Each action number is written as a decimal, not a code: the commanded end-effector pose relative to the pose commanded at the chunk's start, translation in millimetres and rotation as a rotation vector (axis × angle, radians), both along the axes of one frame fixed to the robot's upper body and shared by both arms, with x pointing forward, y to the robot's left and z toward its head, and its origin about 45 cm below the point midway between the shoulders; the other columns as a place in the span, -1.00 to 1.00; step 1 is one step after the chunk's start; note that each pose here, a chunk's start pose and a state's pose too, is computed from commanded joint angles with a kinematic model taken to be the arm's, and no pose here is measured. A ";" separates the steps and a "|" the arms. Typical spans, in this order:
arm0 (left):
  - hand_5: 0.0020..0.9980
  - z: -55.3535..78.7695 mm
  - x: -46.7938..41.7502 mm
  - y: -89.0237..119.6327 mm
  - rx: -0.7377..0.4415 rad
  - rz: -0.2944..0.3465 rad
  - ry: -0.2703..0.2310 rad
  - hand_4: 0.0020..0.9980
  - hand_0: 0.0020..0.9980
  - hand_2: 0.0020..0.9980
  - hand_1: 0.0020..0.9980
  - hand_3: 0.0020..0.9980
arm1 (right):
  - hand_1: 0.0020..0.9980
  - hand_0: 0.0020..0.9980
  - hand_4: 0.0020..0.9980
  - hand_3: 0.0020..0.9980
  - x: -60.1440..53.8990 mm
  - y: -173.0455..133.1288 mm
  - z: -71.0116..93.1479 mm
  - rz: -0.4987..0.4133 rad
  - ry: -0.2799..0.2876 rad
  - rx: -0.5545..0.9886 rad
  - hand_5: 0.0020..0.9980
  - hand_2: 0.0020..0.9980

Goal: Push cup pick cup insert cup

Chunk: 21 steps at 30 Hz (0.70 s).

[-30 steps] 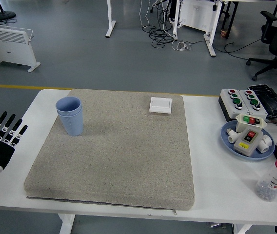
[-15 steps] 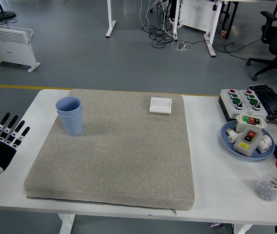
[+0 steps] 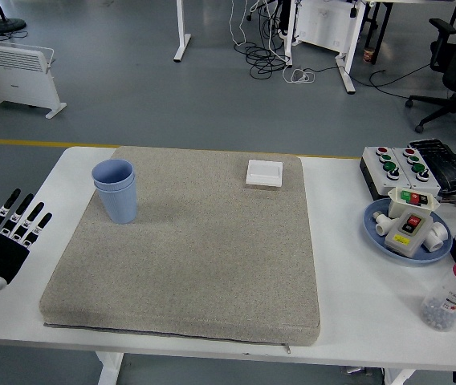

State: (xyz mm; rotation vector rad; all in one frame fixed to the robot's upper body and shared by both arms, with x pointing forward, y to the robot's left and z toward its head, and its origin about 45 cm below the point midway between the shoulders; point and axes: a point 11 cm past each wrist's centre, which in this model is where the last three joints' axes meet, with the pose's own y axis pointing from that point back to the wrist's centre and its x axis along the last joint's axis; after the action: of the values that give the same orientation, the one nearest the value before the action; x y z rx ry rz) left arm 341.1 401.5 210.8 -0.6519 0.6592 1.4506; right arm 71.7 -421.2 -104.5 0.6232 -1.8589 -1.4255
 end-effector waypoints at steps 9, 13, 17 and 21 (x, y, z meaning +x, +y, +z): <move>1.00 2.3 0.8 -1.1 0.014 0.004 -0.006 0.31 0.88 0.88 0.78 0.71 | 0.31 0.45 -0.73 0.18 -0.5 0.3 -0.2 0.001 0.001 0.000 -0.02 0.34; 1.00 3.0 1.2 -1.2 0.015 0.004 -0.009 0.34 0.89 0.93 0.81 0.72 | 0.31 0.45 -0.73 0.18 0.5 0.3 -0.1 -0.001 -0.002 0.001 -0.02 0.34; 1.00 3.6 1.4 -1.4 0.016 0.002 -0.011 0.34 0.89 0.93 0.81 0.72 | 0.31 0.45 -0.73 0.18 1.4 0.5 0.0 -0.003 -0.005 0.001 -0.02 0.34; 1.00 4.7 2.1 -0.9 0.013 0.009 -0.015 0.35 0.91 0.96 0.84 0.75 | 0.31 0.45 -0.73 0.18 2.4 0.4 0.2 -0.004 -0.008 0.001 -0.02 0.34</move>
State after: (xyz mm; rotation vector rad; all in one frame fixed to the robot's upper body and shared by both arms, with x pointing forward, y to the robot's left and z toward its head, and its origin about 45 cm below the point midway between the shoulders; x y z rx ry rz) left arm 343.2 400.5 215.4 -0.6561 0.6353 1.4561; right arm 74.0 -420.8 -104.3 0.6268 -1.8665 -1.4289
